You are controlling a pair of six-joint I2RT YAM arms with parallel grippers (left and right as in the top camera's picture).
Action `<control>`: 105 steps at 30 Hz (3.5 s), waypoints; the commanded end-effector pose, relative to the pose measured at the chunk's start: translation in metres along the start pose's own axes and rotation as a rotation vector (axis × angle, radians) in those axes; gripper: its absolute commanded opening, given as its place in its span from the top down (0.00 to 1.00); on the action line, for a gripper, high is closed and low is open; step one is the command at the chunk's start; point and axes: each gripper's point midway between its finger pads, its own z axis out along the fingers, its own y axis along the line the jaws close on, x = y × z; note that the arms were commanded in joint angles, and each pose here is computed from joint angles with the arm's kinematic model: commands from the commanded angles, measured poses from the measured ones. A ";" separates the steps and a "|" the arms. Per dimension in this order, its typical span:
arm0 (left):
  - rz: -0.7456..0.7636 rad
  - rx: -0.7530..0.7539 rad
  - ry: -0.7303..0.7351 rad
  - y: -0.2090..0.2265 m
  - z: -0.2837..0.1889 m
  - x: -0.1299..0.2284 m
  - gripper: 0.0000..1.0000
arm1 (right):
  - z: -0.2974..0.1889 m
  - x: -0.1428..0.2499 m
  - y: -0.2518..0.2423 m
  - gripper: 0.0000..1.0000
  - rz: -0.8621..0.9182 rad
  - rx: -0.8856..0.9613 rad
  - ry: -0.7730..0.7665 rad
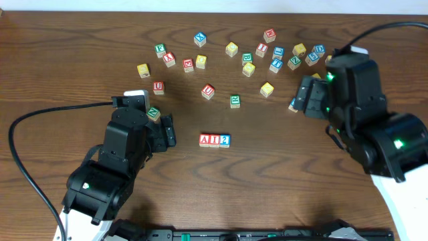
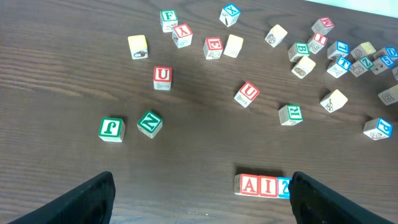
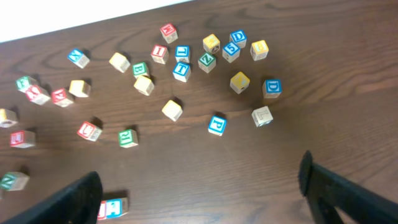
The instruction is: Spell out AI2
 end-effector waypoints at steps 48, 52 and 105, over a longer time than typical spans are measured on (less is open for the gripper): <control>0.018 -0.035 0.148 0.032 -0.048 0.065 0.12 | -0.009 -0.005 -0.002 0.01 -0.005 -0.005 -0.029; -0.046 0.012 0.012 0.042 -0.071 0.074 0.12 | -0.009 -0.005 -0.002 0.01 -0.005 -0.005 -0.029; 0.152 0.111 -0.559 0.066 0.035 0.079 0.11 | -0.009 -0.005 -0.002 0.01 -0.005 -0.005 -0.029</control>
